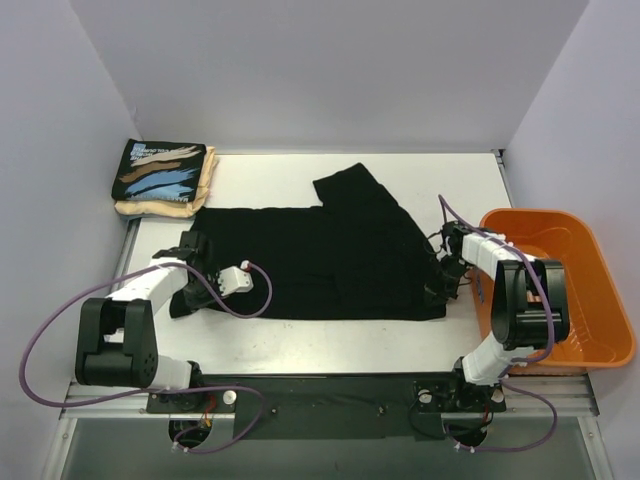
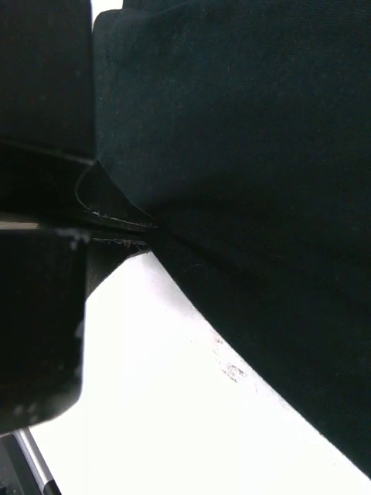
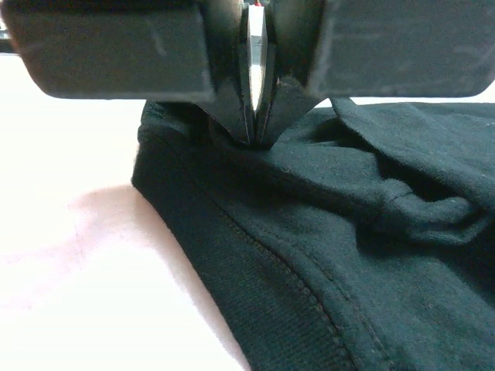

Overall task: Fold and stack the t-shirts
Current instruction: Fold the flattened tshirt in 1/3 of the way

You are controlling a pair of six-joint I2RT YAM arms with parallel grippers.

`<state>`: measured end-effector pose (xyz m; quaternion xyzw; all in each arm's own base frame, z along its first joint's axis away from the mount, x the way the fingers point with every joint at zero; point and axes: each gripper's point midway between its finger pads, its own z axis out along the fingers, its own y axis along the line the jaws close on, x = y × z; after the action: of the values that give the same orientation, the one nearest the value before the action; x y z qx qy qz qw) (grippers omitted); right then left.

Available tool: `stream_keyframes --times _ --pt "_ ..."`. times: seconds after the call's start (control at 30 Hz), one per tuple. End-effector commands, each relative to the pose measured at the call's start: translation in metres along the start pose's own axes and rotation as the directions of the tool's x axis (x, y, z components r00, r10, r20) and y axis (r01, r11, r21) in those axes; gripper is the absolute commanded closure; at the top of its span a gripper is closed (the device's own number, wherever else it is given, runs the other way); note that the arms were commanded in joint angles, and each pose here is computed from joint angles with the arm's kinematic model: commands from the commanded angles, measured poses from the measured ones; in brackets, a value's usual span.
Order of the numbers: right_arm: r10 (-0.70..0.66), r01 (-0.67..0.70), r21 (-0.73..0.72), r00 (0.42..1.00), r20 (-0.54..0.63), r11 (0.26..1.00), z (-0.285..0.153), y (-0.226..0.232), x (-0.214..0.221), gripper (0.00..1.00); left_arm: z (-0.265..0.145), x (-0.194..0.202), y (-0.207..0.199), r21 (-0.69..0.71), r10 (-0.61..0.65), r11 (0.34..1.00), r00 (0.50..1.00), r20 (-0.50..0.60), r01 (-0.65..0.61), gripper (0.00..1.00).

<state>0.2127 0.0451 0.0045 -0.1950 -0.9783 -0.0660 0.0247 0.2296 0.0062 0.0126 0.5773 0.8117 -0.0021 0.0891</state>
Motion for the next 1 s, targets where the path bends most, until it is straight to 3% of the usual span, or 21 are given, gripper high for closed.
stream_keyframes --times 0.0,0.17,0.5,0.67,0.7,0.77,0.87,0.97 --pt "0.050 -0.047 0.091 0.998 -0.030 0.995 -0.004 -0.027 0.029 1.00 -0.002 0.007 -0.031 0.095 -0.002 0.996 1.000 0.005 0.001 1.00" --pt "0.088 -0.078 0.120 0.993 -0.083 0.990 -0.011 -0.033 0.048 1.00 -0.020 0.015 -0.070 0.214 0.028 0.976 1.000 -0.003 -0.026 1.00" --pt "0.113 -0.072 0.157 0.956 -0.270 0.985 -0.026 -0.042 0.099 1.00 -0.059 0.023 -0.090 0.294 0.246 0.927 0.969 -0.010 -0.233 1.00" --pt "0.124 -0.052 0.216 0.935 -0.332 0.975 -0.032 -0.050 0.115 1.00 -0.055 0.035 -0.098 0.311 0.332 0.902 0.942 -0.054 -0.300 0.99" --pt "0.120 -0.044 0.222 0.932 -0.342 0.974 -0.032 -0.050 0.119 1.00 -0.056 0.037 -0.100 0.318 0.337 0.898 0.940 -0.056 -0.303 0.95" --pt "0.114 -0.036 0.227 0.933 -0.341 0.973 -0.033 -0.050 0.123 1.00 -0.056 0.036 -0.100 0.321 0.339 0.898 0.939 -0.063 -0.302 0.77" --pt "0.102 -0.033 0.197 0.931 -0.351 0.980 -0.036 -0.045 0.126 0.99 -0.057 0.041 -0.095 0.322 0.341 0.901 0.934 -0.110 -0.291 0.38" --pt "-0.032 0.070 0.111 0.948 -0.317 0.991 -0.059 -0.021 0.109 0.91 -0.068 0.044 -0.063 0.237 0.314 0.935 0.927 -0.204 -0.265 0.29"
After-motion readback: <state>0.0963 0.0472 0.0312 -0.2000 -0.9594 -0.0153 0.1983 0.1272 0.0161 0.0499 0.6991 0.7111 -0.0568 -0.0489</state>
